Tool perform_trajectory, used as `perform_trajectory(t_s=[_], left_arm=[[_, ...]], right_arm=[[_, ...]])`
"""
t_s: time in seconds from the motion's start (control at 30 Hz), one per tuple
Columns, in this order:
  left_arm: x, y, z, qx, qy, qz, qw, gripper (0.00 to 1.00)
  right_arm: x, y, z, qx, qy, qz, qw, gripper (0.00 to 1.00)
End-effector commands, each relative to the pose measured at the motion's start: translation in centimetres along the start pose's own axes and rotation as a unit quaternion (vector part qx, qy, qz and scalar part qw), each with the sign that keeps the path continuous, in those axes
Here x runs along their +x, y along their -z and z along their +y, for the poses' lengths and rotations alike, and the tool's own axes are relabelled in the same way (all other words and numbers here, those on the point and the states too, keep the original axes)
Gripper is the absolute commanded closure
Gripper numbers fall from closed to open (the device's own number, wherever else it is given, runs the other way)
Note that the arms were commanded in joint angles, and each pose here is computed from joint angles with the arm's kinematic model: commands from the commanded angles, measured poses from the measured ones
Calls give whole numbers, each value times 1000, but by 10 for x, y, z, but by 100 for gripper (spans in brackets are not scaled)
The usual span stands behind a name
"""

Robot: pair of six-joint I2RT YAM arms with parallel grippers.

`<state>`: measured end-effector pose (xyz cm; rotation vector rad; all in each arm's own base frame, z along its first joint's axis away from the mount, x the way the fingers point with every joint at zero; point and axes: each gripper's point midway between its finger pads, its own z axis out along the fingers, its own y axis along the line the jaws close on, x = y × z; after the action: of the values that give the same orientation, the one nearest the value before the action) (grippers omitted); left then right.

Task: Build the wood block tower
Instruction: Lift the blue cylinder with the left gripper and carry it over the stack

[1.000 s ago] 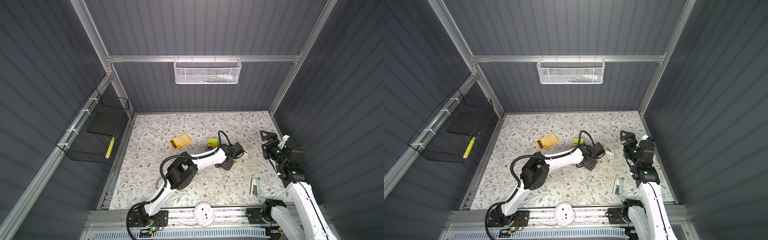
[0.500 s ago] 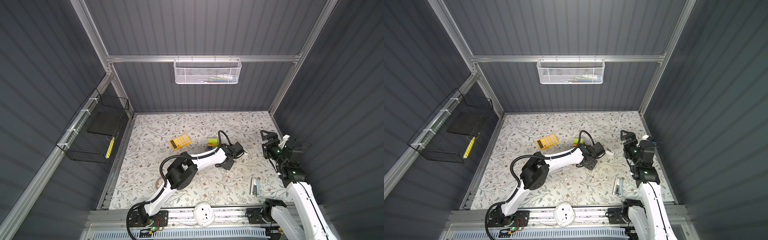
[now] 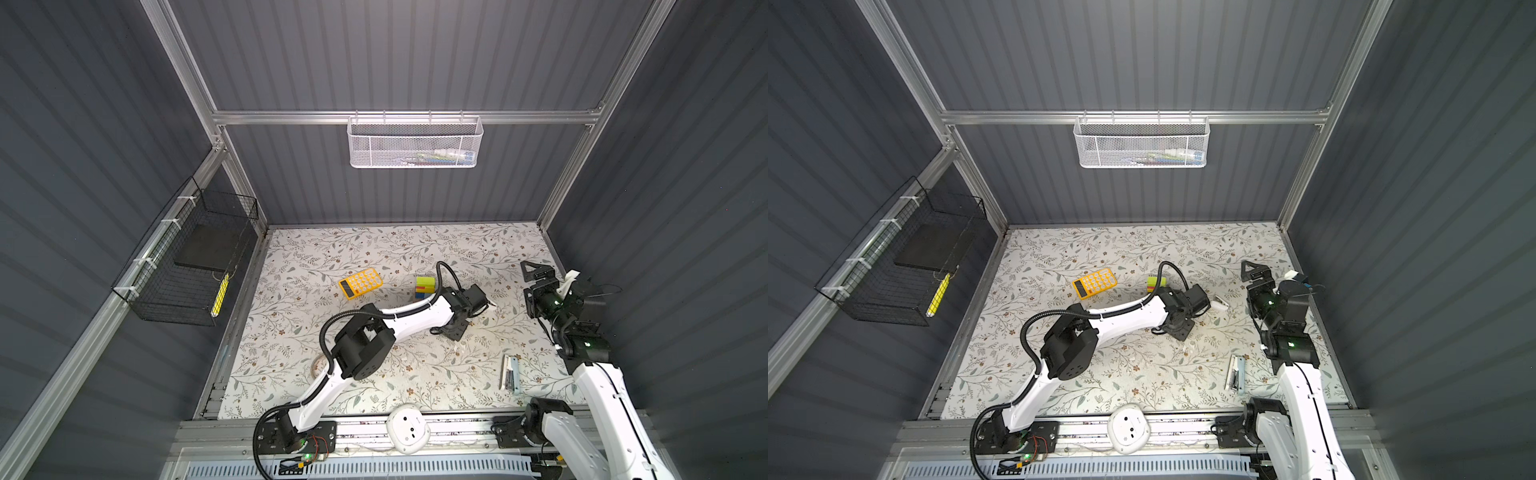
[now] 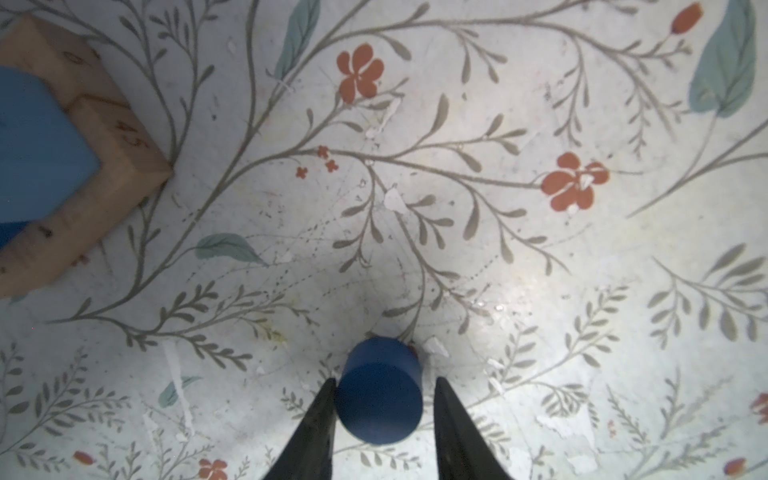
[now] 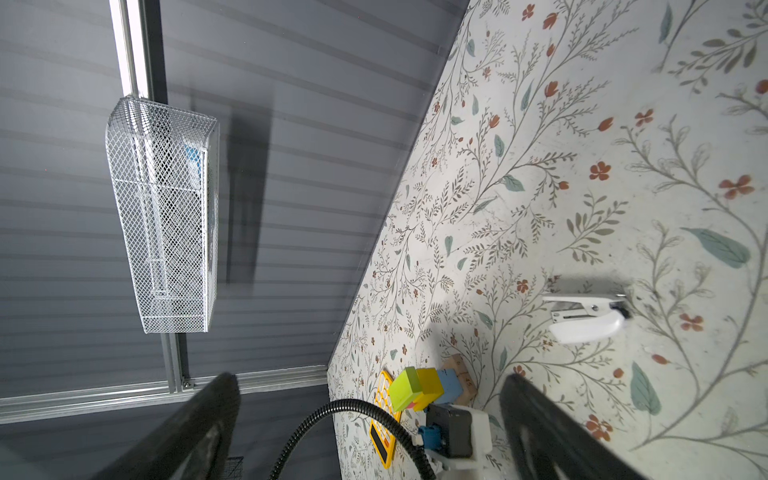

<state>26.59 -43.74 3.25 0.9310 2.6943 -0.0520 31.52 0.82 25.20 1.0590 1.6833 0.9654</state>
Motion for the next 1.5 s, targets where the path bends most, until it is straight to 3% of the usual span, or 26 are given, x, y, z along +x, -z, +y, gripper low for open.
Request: perform_trajectory(t_s=[0.0,0.7,1.47], left_arm=[[6,-4,-6,6,-1,16,1000,61],[8,-6,-6,6,-1,23,1000,63],[1,6,-4,6,3,10,1000,73]], right_arm=[[-3,-2,-3,2,-4,-7,1000,1],[-2,-4,-7,7,-10,-5,1000,1],[-2,-6,-9,10,-13,-3,1000,1]])
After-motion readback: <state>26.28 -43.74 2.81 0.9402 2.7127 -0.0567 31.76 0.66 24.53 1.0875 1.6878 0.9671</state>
